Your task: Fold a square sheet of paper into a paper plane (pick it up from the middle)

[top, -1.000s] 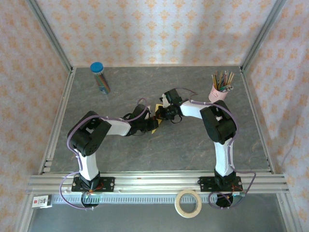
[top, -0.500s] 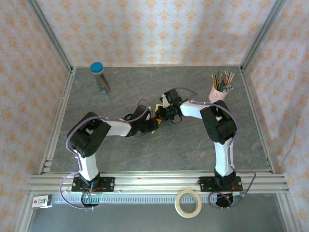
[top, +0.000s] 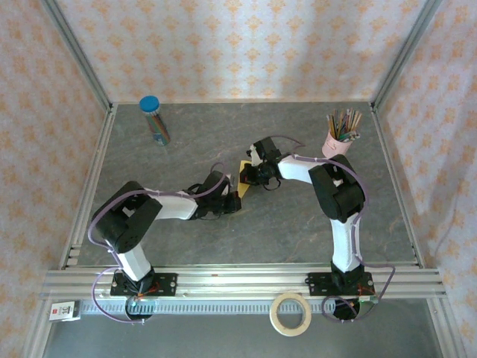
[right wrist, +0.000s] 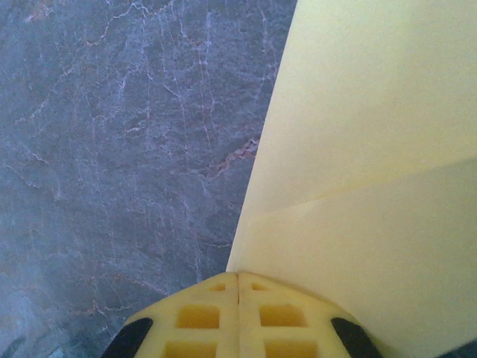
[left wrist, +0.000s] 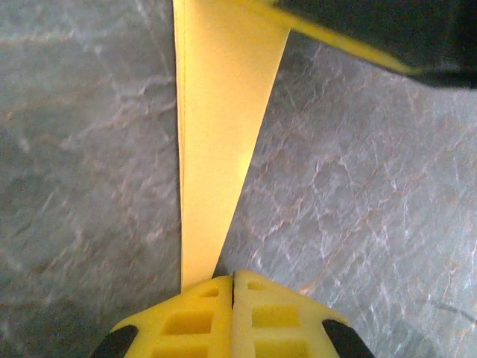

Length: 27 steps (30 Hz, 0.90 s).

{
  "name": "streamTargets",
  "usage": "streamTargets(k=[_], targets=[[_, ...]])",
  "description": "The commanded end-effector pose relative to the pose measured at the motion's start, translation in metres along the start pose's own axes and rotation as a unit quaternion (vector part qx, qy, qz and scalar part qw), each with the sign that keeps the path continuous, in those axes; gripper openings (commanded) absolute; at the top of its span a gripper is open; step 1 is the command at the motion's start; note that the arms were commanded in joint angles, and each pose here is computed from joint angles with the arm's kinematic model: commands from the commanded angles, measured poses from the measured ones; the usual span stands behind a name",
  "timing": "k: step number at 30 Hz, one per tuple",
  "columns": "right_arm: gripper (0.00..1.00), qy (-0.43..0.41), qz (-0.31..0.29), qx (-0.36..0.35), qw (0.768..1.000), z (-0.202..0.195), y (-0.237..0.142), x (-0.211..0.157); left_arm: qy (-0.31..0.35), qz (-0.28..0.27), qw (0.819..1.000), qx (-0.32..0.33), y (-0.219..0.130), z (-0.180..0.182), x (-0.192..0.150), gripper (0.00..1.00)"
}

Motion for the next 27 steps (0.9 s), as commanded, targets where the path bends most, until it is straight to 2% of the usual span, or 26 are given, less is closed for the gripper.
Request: streamTargets(k=[1,6,10,14,20,27], targets=[[0.0,0.047,0.084,-0.096,0.991,-0.05,0.026,-0.057,-0.021,0.039,0.998,0.055,-0.01,0.025,-0.024,0.0],[0.0,0.046,0.073,-0.067,0.994,-0.036,0.02,-0.053,-0.005,-0.035,0.999,-0.023,-0.038,-0.026,0.006,0.0],[0.0,0.042,0.065,-0.04,0.996,-0.026,0.019,-0.046,-0.03,-0.069,0.995,-0.06,-0.036,-0.039,0.024,0.0],[0.0,0.037,0.056,-0.026,0.997,-0.02,0.017,-0.035,-0.044,-0.071,0.995,-0.049,-0.015,-0.037,0.034,0.0],[0.0,0.026,0.042,-0.007,0.999,-0.01,0.012,-0.022,-0.061,-0.096,0.993,-0.027,-0.004,-0.023,0.049,0.0],[0.02,0.012,0.02,0.022,0.999,0.005,0.003,-0.004,-0.071,-0.071,0.995,0.003,0.008,0.005,0.038,0.0]])
Point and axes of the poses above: each hand's point on the last joint's axis, 136 mm out from that joint toward the fingers, its own y axis out along the fingers, its own z axis along the line the jaws close on, x = y × z, the point moved 4 cm from there along -y, back along the fingers, and after that the axes turned 15 degrees about -y, right-handed, at the moved point
